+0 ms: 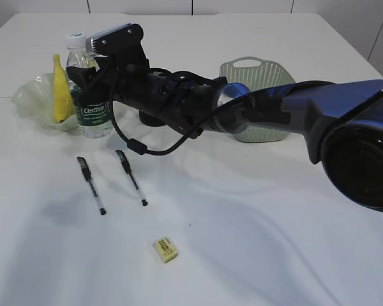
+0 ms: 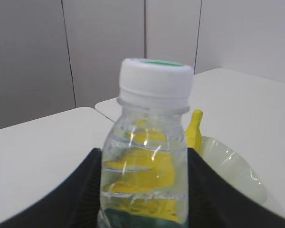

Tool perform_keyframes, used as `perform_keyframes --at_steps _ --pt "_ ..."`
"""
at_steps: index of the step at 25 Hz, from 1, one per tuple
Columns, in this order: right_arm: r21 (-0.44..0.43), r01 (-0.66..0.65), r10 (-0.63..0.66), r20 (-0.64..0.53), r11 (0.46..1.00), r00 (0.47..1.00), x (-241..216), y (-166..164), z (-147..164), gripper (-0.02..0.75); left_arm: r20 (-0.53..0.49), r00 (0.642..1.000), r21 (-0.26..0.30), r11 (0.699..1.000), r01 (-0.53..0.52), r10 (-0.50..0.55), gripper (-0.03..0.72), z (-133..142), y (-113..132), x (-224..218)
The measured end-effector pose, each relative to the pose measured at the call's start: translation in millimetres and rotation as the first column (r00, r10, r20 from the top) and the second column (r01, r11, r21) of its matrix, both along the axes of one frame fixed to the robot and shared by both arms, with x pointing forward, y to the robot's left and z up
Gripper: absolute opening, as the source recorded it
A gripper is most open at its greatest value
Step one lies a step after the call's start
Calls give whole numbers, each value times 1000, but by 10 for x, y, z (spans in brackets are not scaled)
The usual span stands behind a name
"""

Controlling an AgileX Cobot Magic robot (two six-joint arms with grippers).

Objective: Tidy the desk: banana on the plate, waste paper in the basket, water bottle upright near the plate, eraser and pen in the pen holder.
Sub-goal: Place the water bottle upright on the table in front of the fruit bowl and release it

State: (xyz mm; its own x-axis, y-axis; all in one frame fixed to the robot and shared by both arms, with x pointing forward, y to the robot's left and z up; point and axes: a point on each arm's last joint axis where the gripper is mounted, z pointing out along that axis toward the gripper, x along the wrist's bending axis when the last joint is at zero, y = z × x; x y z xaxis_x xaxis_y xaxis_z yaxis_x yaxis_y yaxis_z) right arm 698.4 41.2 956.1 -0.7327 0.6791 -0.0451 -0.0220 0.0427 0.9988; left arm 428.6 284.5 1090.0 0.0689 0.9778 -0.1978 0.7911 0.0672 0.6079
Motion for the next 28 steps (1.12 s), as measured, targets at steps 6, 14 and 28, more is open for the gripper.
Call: perform_keyframes --at_steps 6,14,28 --pt "-4 3 -3 -4 1000 1000 2 -2 -5 335 0 1000 0 1000 0 0 381 0 0 0" --pt "-4 3 -3 -3 1000 1000 2 -2 -5 335 0 1000 0 1000 0 0 381 0 0 0" --pt "-22 17 -18 -25 1000 1000 -1 -20 75 335 0 1000 -1 1000 -1 1 381 0 0 0"
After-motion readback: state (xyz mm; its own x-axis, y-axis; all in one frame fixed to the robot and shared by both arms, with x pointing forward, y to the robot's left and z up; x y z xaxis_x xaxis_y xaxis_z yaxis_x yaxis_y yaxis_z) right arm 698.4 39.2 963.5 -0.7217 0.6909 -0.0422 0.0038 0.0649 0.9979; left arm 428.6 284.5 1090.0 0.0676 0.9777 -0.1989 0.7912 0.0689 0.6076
